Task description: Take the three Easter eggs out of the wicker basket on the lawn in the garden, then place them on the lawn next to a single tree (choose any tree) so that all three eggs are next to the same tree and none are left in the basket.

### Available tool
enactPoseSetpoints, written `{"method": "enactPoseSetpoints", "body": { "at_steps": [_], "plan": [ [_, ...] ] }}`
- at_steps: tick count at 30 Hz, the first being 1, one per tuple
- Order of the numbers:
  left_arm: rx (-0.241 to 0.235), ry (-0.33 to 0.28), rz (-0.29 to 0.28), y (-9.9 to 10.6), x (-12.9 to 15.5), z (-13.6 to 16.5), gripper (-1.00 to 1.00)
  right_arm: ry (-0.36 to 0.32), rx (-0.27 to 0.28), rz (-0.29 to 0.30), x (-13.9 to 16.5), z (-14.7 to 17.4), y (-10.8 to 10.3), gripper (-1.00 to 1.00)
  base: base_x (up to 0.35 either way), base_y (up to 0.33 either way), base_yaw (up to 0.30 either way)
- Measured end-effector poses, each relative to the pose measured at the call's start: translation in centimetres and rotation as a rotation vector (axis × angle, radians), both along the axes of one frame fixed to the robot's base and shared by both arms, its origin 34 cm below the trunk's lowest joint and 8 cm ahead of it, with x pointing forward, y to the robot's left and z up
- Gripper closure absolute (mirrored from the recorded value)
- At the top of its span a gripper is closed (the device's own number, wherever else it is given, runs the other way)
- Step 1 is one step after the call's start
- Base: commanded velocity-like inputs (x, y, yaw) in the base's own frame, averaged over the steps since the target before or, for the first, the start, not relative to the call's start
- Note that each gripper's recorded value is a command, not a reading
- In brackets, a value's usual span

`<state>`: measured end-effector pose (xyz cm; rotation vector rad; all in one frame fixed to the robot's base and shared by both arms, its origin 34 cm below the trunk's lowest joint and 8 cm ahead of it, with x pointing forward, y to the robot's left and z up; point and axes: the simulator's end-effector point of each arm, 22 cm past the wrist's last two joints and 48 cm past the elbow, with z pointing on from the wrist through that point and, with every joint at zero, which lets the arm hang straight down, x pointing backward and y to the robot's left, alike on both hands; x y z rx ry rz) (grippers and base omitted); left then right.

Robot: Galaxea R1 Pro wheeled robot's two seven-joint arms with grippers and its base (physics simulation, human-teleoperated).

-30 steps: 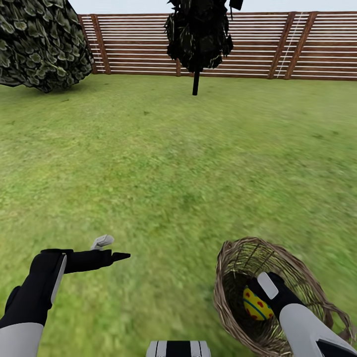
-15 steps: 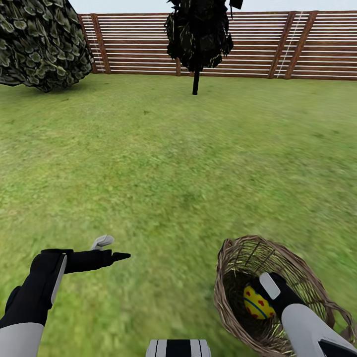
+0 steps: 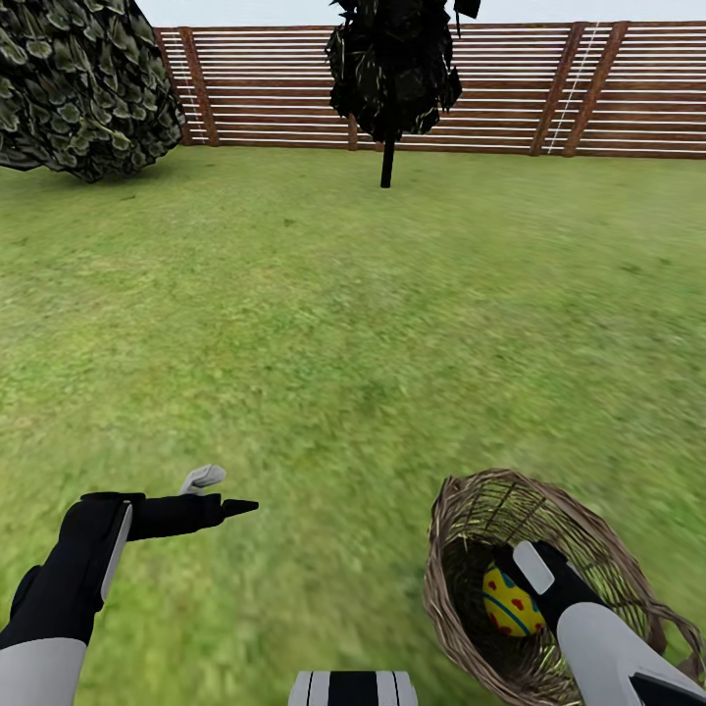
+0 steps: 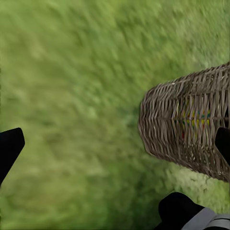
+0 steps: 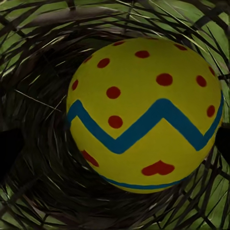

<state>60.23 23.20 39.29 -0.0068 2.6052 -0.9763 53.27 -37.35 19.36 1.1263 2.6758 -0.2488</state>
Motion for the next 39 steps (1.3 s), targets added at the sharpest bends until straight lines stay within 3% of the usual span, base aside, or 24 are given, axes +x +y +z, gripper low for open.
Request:
{"method": "enactPoseSetpoints", "body": {
  "at_steps": [39],
  "plan": [
    [0.0, 0.025, 0.001, 0.0, -0.6, -2.2, -1.0, 0.021, -0.006, -0.001, -1.1, -2.1, -0.3, -1.0, 0.001, 0.0, 0.0]
  ]
}}
